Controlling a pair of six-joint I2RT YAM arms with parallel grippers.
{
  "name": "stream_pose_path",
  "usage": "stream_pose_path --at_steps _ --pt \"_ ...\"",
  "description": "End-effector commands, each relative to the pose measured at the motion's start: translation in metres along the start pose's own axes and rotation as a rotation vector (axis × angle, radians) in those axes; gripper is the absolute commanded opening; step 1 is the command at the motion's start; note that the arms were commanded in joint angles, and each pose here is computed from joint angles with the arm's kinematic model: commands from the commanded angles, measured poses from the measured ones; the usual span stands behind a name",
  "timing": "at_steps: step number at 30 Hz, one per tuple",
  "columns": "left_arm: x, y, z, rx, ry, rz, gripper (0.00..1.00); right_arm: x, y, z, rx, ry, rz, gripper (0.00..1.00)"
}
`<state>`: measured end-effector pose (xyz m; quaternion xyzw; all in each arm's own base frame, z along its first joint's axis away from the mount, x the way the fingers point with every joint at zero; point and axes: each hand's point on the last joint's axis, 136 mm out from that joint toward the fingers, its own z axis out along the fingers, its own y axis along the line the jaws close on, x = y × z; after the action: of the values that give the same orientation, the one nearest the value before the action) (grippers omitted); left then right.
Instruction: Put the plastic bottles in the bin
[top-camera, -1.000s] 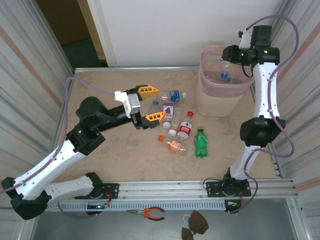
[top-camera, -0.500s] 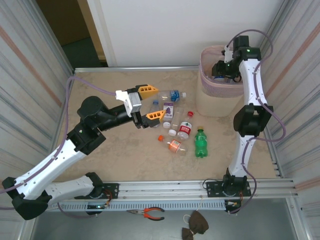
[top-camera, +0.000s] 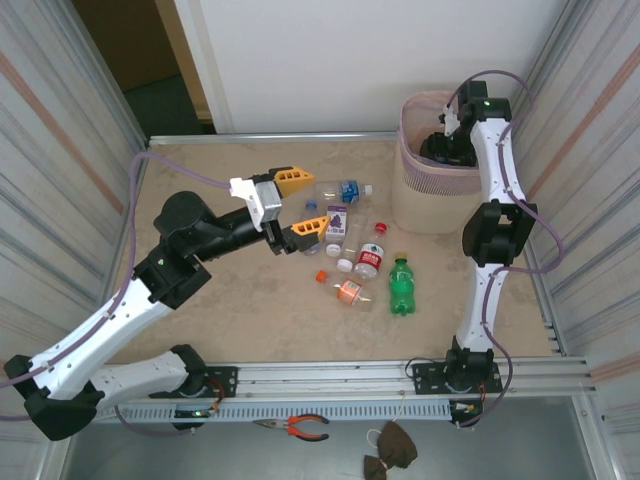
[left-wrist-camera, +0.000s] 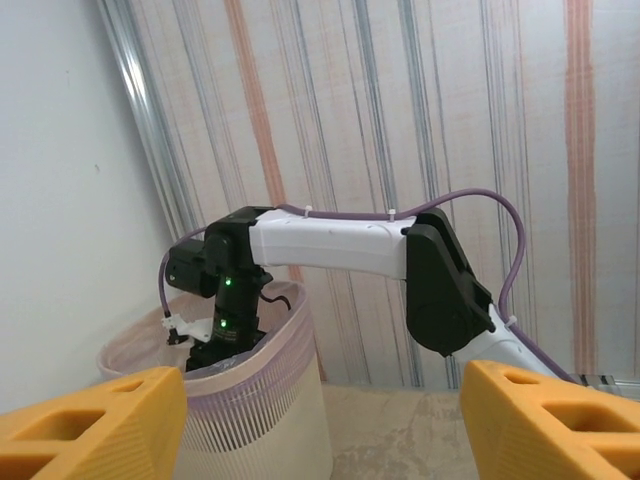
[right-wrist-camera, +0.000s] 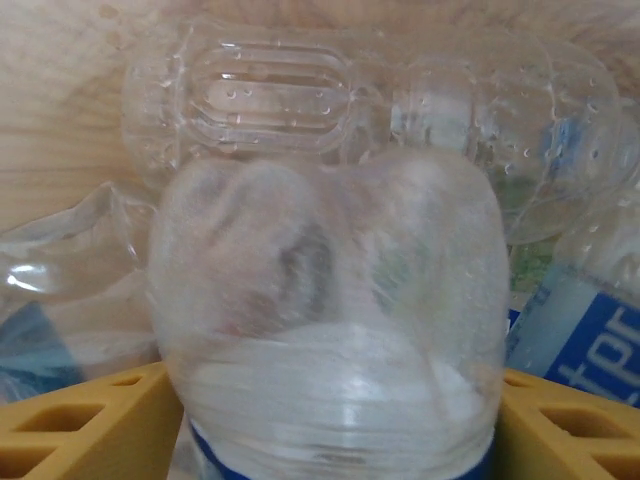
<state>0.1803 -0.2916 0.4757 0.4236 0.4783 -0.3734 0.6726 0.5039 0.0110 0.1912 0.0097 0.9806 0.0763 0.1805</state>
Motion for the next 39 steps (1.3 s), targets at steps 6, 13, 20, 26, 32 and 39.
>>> stream_pose_path --at_steps 6,13,20,26,32,39 --pt "0.011 0.018 -0.001 -0.088 0.046 -0.023 0.73 -0.008 0.009 -0.056 0.027 -0.108 -0.013 0.85" --pt "0.033 0.03 0.003 -0.144 0.131 -0.055 0.73 -0.012 0.019 -0.106 0.05 -0.222 -0.033 0.87" --pt "0.074 0.051 0.008 -0.238 0.265 -0.102 0.71 -0.01 0.027 -0.157 0.067 -0.343 -0.045 0.87" --pt "0.118 0.074 0.011 -0.331 0.395 -0.188 0.67 -0.001 0.039 -0.198 0.034 -0.466 -0.046 0.86" --pt "0.173 0.092 0.011 -0.396 0.563 -0.294 0.64 0.02 0.048 -0.225 -0.011 -0.557 -0.047 0.85" --pt "0.239 0.105 0.01 -0.47 0.784 -0.393 0.62 0.047 0.047 -0.243 -0.01 -0.623 -0.05 0.85"
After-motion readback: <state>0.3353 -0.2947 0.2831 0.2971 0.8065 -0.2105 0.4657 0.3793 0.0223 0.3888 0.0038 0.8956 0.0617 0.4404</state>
